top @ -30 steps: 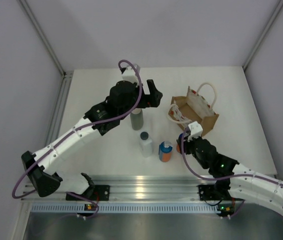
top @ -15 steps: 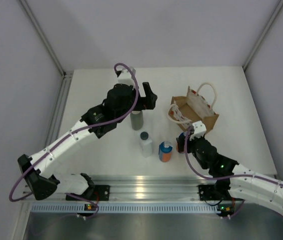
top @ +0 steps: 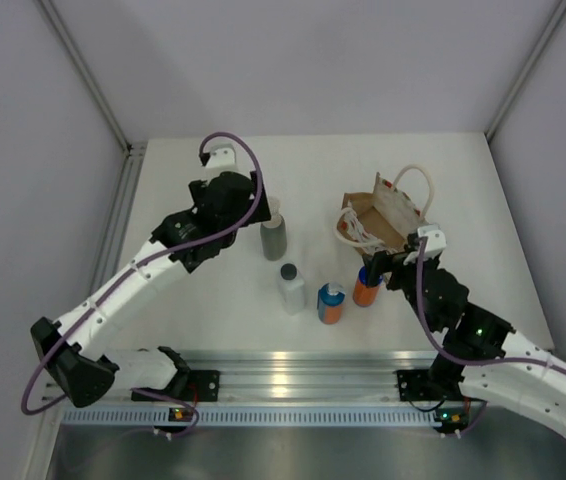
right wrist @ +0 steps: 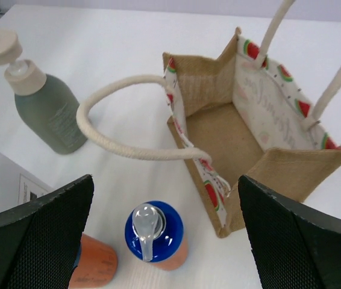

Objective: Take the personal care products out of the canvas bag

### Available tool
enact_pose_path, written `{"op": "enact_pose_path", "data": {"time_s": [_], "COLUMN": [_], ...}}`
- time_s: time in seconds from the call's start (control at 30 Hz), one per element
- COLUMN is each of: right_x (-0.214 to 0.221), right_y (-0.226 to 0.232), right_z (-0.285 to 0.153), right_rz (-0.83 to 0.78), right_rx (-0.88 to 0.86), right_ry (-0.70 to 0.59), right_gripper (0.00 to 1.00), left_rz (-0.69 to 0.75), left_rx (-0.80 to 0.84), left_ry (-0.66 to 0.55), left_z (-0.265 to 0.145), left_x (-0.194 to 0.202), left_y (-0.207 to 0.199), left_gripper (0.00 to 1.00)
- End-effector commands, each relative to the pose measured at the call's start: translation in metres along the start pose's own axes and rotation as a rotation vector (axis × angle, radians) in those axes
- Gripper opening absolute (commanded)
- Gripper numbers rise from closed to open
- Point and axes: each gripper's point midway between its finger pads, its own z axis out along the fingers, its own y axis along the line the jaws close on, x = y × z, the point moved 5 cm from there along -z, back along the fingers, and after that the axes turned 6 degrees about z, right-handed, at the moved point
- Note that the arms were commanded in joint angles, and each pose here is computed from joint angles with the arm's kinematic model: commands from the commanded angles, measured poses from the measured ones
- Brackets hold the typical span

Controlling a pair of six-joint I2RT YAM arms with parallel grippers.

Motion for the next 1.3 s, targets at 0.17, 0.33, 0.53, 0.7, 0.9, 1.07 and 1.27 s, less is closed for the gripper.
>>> {"op": "enact_pose_path", "data": {"time_s": [0.17,0.33,0.53,0.7,0.9,1.07,1.27], "right_x": [-0.043,-0.069,-0.088,-0.090,-0.087,-0.083,-0.082], "right_y": [-0.029,-0.052,-0.067,-0.078,-0.082,-0.082,-0.083], "right_z": [-0.016,-0.038,-0.067,-0.081,-0.087,-0.085,-0.085], "right_rz": [-0.085,-0.049,-0.029,-0.020,-0.014,-0.014,-0.008], "right_rx": [0.215,0.296,0.326,0.341,0.335,0.337,0.349], "right_ry": [0.046,0.052,0.023,-0.024,-0.041,-0.032,-0.034], "right_gripper": [0.99,1.00,0.99,1.00,0.99,0.99,0.99], "left_rz": [-0.048,-0.045,-0.039,-0.041,-0.066,-0.051,-0.081], "left_rx": [-0.336,-0.421,-0.411,-0.412,-0.397,-0.368,-0.371], "left_ry": [0.086,0.102,0.036,-0.015,-0.022,-0.007,-0.052], "left_z": [-0.008,-0.033,-0.074,-0.092,-0.090,-0.082,-0.092], "left_x": [0.028,0.031,0.033,0.042,0.056,0.060,0.060], "left_y": [0.113,0.145,0.167,0.178,0.178,0.174,0.178], "left_gripper": [0.98,0.98,0.98,0.98,0.98,0.98,0.98]}}
